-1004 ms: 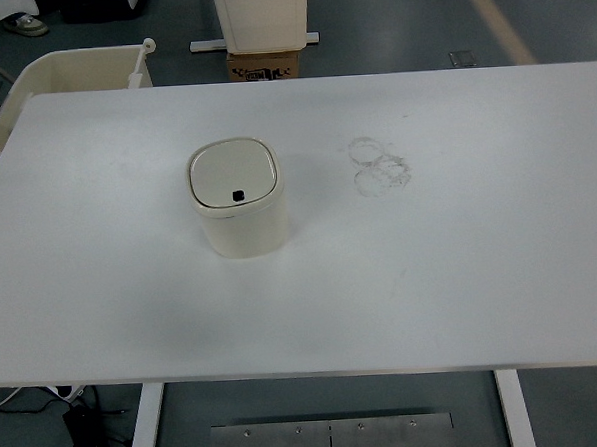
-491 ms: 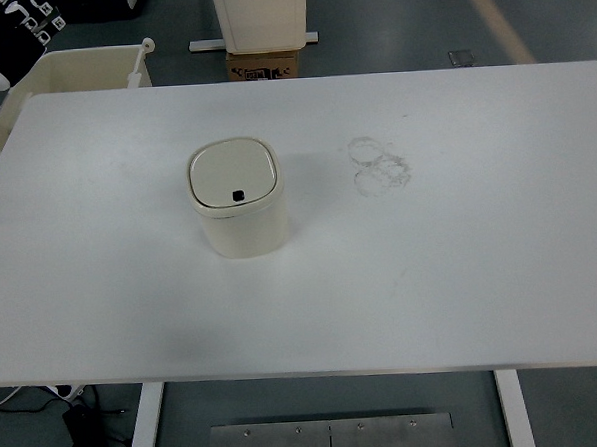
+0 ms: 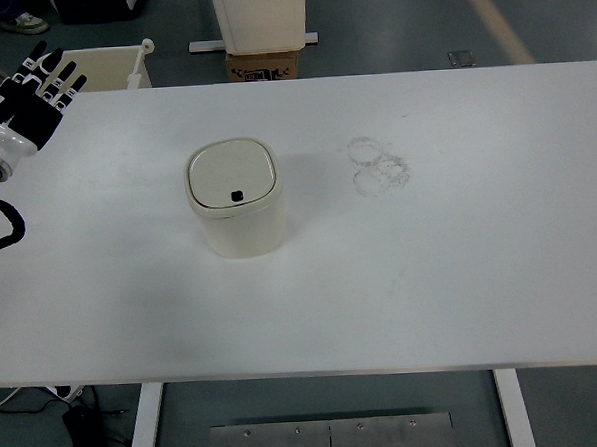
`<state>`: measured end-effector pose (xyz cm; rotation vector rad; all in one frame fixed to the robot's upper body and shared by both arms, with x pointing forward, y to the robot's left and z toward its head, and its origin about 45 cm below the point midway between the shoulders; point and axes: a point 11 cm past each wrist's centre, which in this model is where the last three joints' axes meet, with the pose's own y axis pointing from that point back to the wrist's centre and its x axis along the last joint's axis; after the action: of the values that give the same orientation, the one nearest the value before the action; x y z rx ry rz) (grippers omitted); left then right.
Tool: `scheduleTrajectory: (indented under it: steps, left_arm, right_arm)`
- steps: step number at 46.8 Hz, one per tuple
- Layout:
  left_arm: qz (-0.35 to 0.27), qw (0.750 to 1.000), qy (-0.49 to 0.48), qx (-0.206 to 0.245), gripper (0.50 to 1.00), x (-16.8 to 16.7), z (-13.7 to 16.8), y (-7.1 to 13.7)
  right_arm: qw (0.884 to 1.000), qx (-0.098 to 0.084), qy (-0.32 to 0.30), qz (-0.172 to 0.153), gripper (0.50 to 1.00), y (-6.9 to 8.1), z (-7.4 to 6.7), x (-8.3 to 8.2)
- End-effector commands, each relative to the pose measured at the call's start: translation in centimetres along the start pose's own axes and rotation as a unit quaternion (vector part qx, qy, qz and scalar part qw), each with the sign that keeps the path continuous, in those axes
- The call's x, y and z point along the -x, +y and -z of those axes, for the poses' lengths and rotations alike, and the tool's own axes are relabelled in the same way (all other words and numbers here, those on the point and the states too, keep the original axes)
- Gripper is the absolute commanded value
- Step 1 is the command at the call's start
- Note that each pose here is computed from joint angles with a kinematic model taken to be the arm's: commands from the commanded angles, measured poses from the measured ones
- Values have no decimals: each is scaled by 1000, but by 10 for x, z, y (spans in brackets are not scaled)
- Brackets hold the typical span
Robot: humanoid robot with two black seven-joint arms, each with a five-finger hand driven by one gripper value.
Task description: Close trash bin
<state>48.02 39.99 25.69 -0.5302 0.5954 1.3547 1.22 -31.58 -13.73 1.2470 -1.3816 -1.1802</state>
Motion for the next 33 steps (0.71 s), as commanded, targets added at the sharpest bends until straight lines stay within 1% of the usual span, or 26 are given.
scheduleTrajectory:
  steps: [1,6,12,17,24,28,30,33]
  left_arm:
    - [-9,1000,14,1,1000,-6,8,2]
    - [-16,999,31,-4,1000,-10,22,4]
    - [-27,999,43,5,1000,-17,28,7]
    - [-32,998,45,4,1000,-20,33,8]
    - [-32,998,47,1,1000,-19,36,7]
    - [-32,998,46,1,1000,-19,36,7]
    - [-32,998,45,2,1000,-20,35,8]
    - [-33,998,44,2,1000,-21,33,8]
  right_arm:
    - [1000,0,0,0,991,0,0,0]
    - [1000,0,0,1,993,0,0,0]
    - [1000,-2,-2,1,993,0,3,1]
    - [1000,-3,-3,1,993,0,4,1]
    - [1000,2,-7,1,991,0,-3,0]
    - [1000,12,-15,-1,993,1,-16,-1]
    - [1000,15,-21,-2,993,2,-20,-2]
    - [999,15,-31,-3,993,2,-20,-2]
